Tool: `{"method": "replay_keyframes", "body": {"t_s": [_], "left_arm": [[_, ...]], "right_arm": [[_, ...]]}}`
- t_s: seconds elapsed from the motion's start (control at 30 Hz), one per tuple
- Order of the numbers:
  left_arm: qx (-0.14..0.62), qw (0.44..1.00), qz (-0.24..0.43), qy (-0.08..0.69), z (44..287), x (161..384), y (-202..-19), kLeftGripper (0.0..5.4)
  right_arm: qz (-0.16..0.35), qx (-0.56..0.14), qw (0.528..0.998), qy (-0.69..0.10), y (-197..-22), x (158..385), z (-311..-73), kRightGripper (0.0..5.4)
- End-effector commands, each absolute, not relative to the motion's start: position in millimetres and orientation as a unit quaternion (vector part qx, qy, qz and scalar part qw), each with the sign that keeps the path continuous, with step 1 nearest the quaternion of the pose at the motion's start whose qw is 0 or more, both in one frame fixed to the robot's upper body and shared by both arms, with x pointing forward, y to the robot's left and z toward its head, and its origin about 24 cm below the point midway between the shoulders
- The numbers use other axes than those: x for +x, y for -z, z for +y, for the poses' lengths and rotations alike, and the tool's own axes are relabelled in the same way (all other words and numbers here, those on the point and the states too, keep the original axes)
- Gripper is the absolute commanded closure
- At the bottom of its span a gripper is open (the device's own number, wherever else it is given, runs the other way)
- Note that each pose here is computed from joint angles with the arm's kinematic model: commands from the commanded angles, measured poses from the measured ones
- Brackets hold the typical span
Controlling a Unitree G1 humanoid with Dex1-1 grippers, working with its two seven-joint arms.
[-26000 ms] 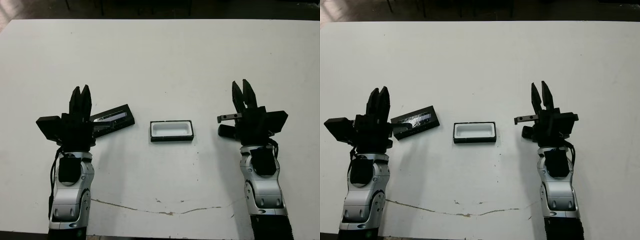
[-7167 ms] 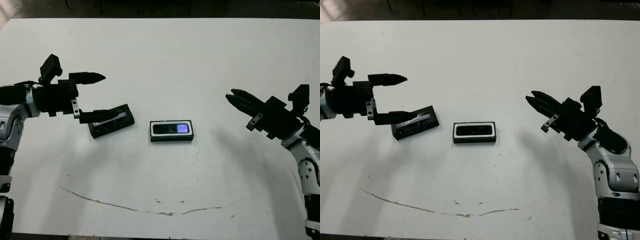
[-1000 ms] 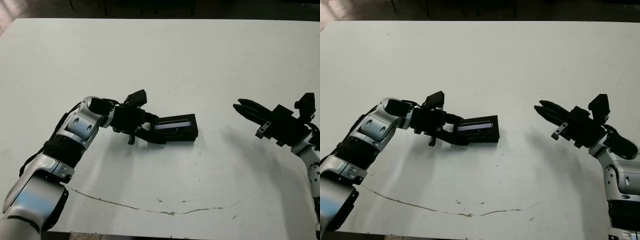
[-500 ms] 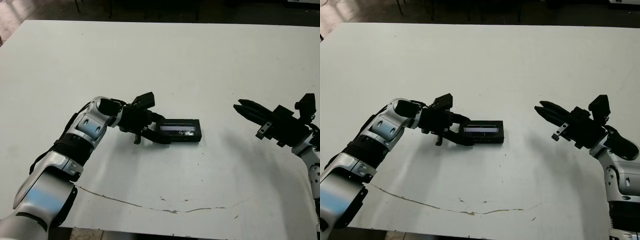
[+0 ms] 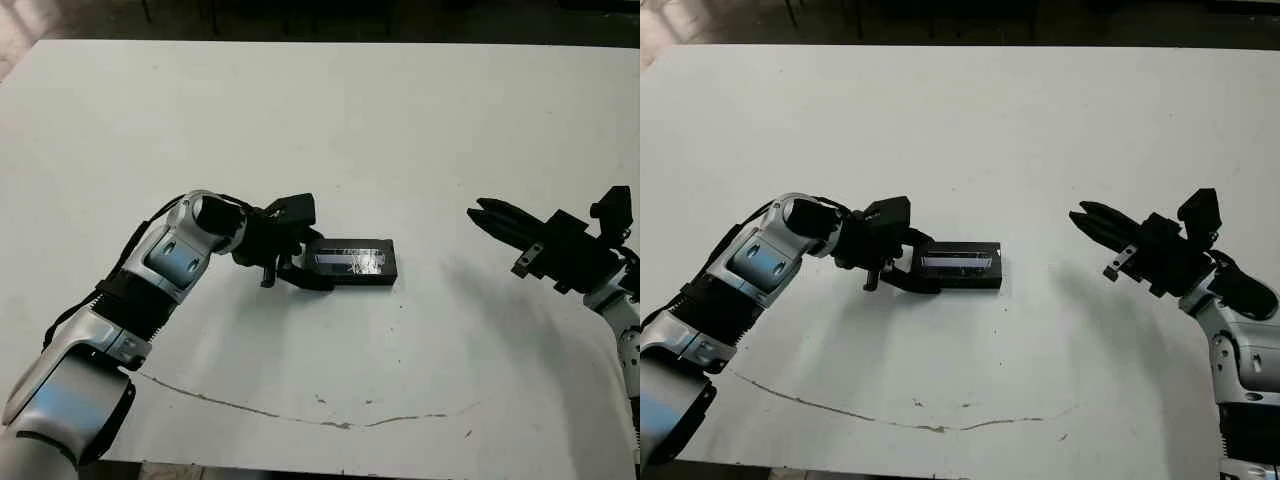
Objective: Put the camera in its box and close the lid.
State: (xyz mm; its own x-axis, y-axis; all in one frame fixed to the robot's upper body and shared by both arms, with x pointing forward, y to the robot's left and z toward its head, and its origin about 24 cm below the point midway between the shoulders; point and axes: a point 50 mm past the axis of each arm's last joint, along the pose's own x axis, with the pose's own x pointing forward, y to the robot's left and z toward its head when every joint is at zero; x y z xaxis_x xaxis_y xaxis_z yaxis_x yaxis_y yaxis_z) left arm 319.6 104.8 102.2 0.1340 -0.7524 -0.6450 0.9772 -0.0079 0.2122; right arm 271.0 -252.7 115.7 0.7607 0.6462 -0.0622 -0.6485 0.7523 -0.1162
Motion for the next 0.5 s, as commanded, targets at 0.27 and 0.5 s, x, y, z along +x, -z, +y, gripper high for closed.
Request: {"method": "replay_keyframes", "body": {"t_s": [0.27, 0.5], "left_arm": [[0.322, 0.705, 0.25, 0.58, 169.8, 303.6, -59.8, 0.37], [0.341, 0.729, 0.246, 0.54, 215.8, 294.7, -67.7, 0.02]], "right_arm": [[0.016, -0.062, 0.936, -0.347, -110.1, 268.7, -253.0, 5.4], [0.016, -0.055, 0.935, -0.35, -108.6, 269.8, -252.6, 5.4]]}}
